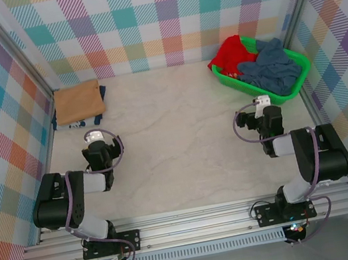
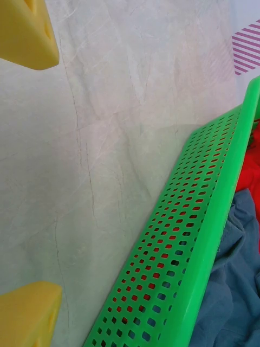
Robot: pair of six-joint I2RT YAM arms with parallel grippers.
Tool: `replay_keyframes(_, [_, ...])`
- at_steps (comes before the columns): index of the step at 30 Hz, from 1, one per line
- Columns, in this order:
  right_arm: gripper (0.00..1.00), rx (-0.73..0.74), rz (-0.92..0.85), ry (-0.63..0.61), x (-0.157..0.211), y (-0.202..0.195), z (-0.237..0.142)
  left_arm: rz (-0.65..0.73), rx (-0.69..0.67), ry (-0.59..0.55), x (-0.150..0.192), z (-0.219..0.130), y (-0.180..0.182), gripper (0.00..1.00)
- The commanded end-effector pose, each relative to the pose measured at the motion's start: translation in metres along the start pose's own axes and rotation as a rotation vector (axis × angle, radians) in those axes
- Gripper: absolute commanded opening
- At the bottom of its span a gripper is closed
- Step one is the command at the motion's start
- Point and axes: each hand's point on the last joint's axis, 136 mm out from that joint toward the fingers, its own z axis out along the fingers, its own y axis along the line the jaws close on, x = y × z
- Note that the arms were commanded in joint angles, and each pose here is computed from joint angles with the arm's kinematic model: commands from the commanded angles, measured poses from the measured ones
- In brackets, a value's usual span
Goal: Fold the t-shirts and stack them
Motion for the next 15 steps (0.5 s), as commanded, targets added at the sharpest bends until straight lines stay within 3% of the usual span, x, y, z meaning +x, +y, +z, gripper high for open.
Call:
replay_keyframes(1, [1.00, -0.015, -0.018, -0.024, -0.0103, 0.0015, 0.0014, 0.010, 0.006, -0.041, -0.0129, 0.0017, -0.0043, 1.00])
replay_keyframes(15, [1.00, -0.014, -0.017, -0.026, -0.0101, 0.0013, 0.0015, 0.011, 0.008, -0.041, -0.0130, 0.0016, -0.0049, 1.00])
